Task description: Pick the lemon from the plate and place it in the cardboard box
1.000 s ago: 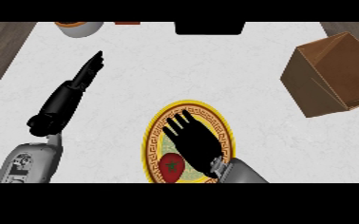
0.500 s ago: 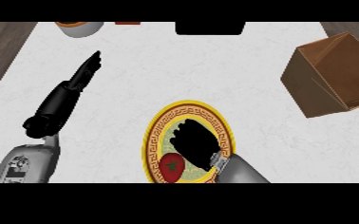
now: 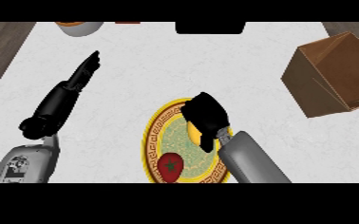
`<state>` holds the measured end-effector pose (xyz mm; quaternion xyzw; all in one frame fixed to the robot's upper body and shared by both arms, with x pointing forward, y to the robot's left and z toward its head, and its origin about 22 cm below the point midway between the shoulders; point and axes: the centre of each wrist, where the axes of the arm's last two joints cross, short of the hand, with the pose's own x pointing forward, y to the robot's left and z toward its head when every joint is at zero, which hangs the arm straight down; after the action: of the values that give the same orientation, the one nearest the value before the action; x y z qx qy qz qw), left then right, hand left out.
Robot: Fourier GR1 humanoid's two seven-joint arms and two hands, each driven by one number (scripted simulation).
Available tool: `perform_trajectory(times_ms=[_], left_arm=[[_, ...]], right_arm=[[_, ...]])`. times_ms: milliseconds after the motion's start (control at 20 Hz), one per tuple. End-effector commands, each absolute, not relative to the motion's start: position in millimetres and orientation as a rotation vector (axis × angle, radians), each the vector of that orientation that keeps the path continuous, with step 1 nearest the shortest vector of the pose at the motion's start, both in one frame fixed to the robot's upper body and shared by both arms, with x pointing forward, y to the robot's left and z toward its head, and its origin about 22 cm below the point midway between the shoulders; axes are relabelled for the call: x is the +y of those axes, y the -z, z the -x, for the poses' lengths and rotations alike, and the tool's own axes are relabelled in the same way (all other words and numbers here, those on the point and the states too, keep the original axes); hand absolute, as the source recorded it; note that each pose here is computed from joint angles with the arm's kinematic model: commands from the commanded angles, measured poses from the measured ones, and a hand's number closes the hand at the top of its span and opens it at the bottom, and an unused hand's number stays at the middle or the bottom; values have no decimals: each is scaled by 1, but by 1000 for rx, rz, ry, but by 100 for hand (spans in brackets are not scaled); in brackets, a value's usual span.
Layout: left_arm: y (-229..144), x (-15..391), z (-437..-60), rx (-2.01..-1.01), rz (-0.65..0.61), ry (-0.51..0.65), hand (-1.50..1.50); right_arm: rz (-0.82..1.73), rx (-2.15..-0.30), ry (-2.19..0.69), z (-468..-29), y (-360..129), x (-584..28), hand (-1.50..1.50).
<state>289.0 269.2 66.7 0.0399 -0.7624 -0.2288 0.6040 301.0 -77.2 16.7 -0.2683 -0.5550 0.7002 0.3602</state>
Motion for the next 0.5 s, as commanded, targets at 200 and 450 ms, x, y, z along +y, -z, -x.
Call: perform_trajectory(times_ms=[200, 450], left_arm=[[-71, 260, -293, -1767, -67, 573, 0], [-67, 278, -292, -1744, -74, 540, 0]], right_arm=[[902, -1271, -1164, -375, -41, -123, 150], [1103, -1399, -1152, -406, -87, -108, 150]])
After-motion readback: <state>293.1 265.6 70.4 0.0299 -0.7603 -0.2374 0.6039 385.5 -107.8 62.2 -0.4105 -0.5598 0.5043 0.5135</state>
